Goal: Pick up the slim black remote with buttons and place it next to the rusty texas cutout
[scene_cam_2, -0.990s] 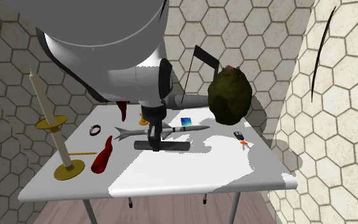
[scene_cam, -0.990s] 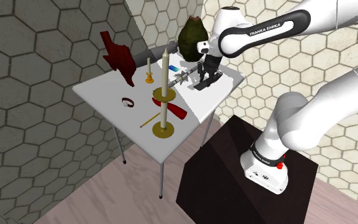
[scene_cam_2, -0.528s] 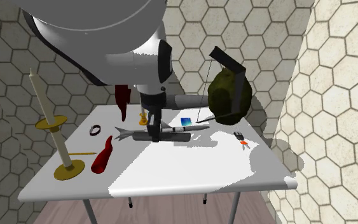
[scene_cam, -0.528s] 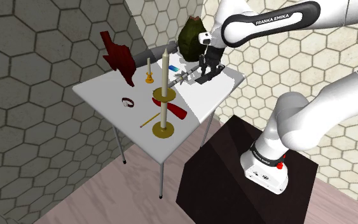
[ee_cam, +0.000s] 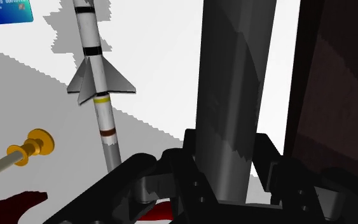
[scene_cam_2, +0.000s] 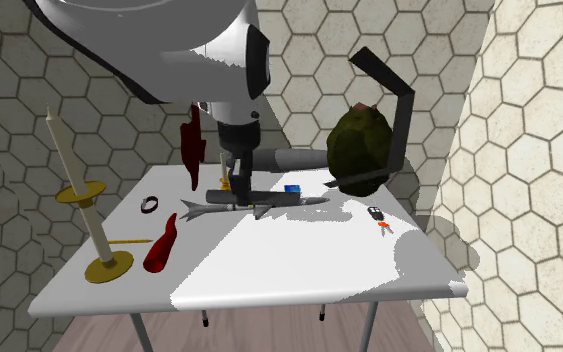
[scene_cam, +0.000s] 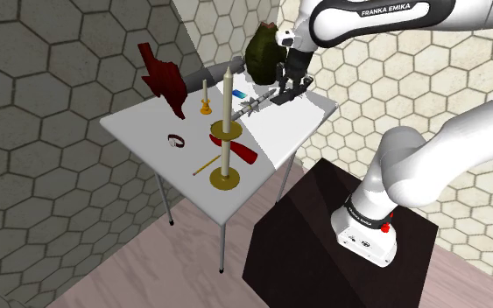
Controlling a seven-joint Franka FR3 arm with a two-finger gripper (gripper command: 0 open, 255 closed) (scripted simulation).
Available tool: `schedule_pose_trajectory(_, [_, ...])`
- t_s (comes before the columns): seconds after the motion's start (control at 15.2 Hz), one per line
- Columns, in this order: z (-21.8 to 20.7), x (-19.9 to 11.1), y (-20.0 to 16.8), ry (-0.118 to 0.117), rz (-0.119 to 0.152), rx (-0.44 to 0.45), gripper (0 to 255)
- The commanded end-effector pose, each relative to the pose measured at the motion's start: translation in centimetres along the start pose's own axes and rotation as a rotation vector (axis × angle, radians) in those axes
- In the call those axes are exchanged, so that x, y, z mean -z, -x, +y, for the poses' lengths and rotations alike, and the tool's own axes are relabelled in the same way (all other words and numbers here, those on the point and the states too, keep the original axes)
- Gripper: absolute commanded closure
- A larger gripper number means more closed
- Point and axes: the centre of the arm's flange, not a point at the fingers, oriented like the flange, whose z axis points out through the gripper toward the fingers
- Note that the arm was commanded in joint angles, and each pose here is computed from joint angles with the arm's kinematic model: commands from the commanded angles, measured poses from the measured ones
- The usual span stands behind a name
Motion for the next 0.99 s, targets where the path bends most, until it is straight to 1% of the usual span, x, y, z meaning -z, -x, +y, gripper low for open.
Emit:
schedule_pose_trajectory(0.0, [0.0,1.1,0.1,0.000,0.000,0.000,255])
schedule_pose_trajectory(0.92, [0.6,8.5,0.0,0.000,0.000,0.000,255])
